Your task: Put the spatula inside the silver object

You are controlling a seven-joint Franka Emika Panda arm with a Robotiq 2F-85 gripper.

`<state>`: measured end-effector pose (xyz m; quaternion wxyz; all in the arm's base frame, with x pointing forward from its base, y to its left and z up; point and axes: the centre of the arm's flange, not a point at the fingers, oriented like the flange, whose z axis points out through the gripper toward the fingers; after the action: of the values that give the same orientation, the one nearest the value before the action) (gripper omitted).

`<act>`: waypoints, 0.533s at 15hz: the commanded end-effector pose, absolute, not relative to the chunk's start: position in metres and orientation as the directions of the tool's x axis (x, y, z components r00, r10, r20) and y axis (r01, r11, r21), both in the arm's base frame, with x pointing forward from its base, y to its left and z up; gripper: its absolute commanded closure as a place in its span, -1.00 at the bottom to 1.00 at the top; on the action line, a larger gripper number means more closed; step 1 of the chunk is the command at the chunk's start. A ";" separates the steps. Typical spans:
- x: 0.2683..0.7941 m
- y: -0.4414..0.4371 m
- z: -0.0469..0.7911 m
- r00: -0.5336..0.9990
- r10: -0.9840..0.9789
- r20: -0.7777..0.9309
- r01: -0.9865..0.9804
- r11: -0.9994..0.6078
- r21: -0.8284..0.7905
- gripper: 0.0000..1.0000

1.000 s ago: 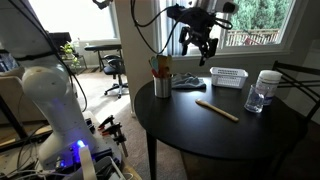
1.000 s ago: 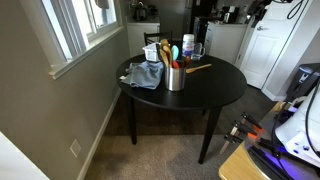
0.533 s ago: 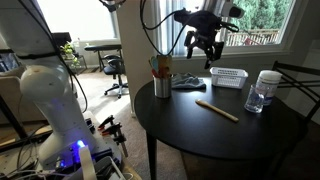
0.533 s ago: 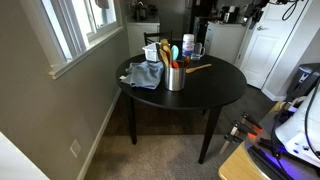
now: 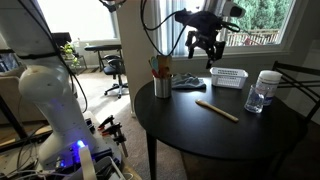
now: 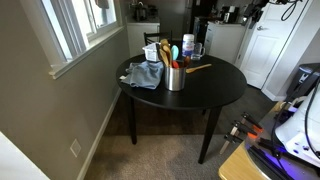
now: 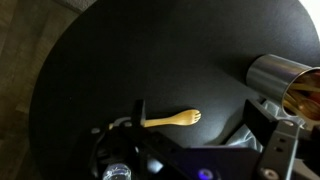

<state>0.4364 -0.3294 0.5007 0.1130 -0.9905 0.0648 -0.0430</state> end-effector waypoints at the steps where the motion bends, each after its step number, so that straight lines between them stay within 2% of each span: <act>1: 0.461 -0.364 0.486 0.980 -0.101 0.174 -0.071 -0.983 -0.169 -1.00; 8: 0.519 -0.409 0.440 0.930 0.215 0.297 0.215 -0.976 0.035 -1.00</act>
<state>0.4897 -0.3876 0.4565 0.0158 -0.9915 -0.0461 -0.1206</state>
